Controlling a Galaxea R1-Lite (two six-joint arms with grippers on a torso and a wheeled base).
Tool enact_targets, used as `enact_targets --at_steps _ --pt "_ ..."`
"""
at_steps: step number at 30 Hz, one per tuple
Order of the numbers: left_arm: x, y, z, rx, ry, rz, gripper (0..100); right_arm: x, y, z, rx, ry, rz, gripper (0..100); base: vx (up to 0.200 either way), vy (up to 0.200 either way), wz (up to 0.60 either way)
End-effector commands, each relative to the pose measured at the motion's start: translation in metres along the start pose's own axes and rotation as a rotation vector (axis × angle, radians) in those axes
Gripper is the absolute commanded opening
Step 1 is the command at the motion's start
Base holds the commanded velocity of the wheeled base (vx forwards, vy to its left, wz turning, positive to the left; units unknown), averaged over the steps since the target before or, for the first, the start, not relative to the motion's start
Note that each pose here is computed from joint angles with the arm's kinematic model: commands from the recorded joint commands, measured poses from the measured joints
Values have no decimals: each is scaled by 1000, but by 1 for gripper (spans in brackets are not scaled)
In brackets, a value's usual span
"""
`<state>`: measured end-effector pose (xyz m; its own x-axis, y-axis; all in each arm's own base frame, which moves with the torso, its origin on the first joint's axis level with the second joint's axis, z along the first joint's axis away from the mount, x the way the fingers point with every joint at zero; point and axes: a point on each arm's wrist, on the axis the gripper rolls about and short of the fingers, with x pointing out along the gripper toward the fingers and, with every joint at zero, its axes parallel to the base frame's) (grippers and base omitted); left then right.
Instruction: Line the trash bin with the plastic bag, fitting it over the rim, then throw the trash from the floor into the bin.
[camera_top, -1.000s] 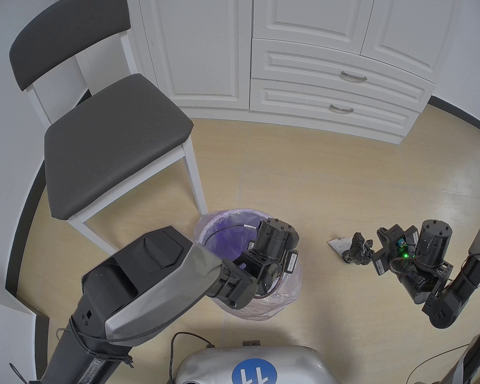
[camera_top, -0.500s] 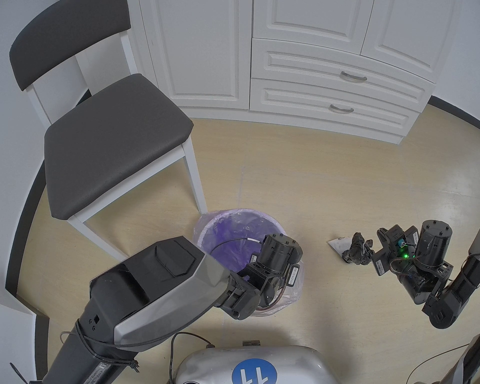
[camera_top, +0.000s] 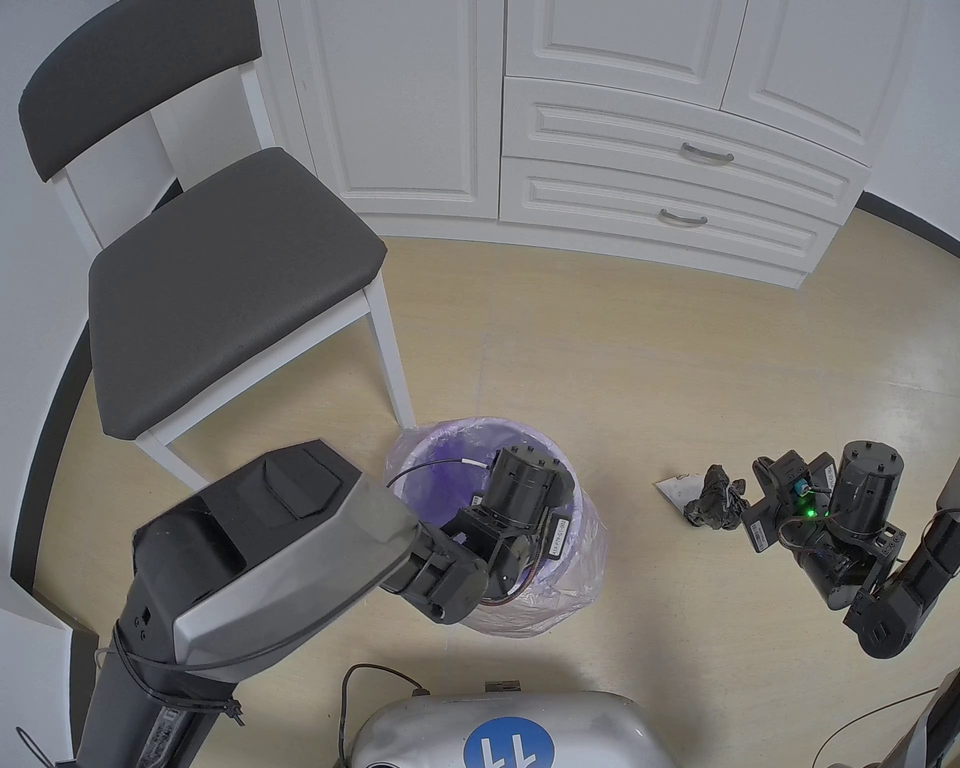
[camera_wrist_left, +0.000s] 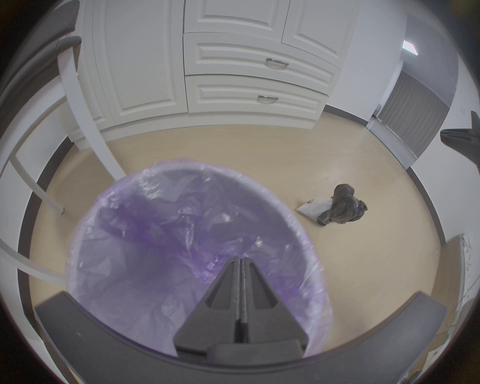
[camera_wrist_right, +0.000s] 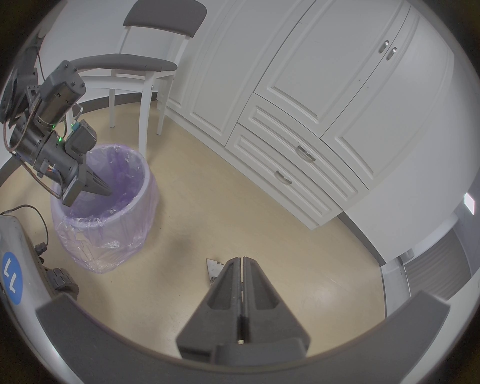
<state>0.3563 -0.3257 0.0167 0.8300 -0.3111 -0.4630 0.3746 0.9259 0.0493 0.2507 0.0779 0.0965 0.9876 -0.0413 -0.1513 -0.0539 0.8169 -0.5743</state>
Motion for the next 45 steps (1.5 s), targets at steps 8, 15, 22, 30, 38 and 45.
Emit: enact_targets --at_steps 8,15,22,30,38,45 --pt "-2 11 -21 11 49 21 0 -1 3 -2 -8 6 13 0 0 0 0" --pt "-6 12 -39 30 101 23 0 -1 3 -2 -8 6 13 0 0 0 0" --pt "-15 15 -56 32 91 18 0 -1 3 -2 -18 6 13 0 0 0 0" --pt "-26 16 -62 37 101 13 0 -1 4 -2 -20 8 15 0 0 0 0" --pt "-40 18 -69 44 109 12 0 -1 3 -2 -16 7 12 0 0 0 0" --pt "-34 23 -53 27 70 20 0 0 4 -3 -20 11 16 0 0 0 0"
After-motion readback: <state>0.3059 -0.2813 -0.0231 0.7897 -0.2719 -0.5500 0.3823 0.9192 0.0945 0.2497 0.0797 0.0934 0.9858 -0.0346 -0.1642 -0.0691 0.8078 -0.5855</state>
